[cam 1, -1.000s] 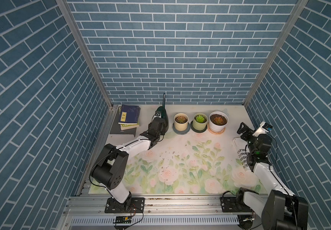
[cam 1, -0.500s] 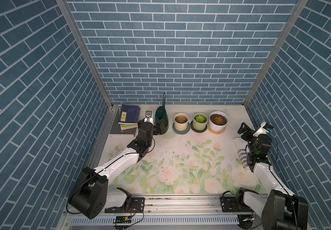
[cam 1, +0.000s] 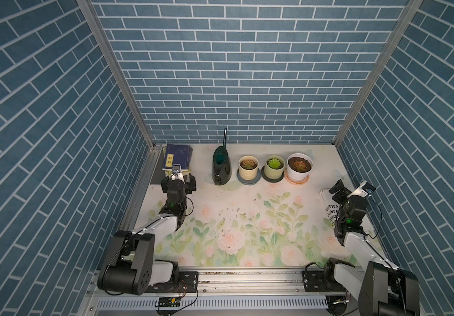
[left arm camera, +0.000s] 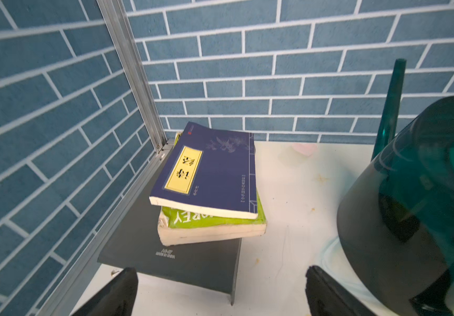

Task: Water the succulent around the soil edge
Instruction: Place the watering can at the center of the board, then reset both arms

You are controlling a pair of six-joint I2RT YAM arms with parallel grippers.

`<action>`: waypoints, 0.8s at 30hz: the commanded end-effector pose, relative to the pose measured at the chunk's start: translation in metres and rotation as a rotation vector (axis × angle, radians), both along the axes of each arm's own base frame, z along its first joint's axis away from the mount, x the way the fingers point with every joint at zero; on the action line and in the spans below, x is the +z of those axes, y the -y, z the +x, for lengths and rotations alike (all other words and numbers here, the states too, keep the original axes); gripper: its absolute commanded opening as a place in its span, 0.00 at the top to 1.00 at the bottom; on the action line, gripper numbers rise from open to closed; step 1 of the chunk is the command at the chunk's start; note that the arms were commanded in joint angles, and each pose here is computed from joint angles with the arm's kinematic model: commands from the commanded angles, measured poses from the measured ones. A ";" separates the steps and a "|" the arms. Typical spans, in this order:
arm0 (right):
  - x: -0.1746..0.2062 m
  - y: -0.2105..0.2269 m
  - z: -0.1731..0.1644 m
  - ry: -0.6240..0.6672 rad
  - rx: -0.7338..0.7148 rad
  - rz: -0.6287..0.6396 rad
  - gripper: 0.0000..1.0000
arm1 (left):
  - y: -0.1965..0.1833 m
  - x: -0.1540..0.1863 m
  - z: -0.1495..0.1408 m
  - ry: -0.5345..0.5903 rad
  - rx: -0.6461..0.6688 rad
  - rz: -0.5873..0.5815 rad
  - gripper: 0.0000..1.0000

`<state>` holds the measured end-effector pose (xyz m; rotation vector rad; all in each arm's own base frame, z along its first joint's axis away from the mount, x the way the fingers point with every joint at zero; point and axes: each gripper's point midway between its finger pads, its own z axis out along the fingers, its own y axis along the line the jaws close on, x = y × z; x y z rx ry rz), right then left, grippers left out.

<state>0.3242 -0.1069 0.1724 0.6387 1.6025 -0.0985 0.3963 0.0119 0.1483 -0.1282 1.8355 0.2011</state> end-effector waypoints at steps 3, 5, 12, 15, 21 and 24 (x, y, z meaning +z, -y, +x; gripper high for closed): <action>-0.016 0.016 -0.013 -0.062 -0.102 -0.115 0.01 | -0.001 -0.014 0.005 0.050 -0.100 -0.064 0.00; -0.021 0.012 -0.010 -0.069 -0.065 -0.147 0.00 | 0.000 -0.021 0.005 0.054 -0.124 -0.079 0.00; -0.038 0.004 0.008 -0.115 -0.002 -0.141 0.00 | 0.004 -0.016 -0.012 0.122 -0.153 -0.072 0.00; -0.039 0.002 0.012 -0.123 0.001 -0.155 0.00 | 0.004 -0.014 -0.025 0.185 -0.161 -0.065 0.00; -0.040 -0.001 0.014 -0.125 -0.015 -0.175 0.00 | 0.002 -0.016 -0.026 0.179 -0.144 -0.069 0.00; -0.037 -0.013 0.019 -0.139 0.001 -0.230 0.00 | 0.001 -0.017 -0.025 0.172 -0.134 -0.065 0.00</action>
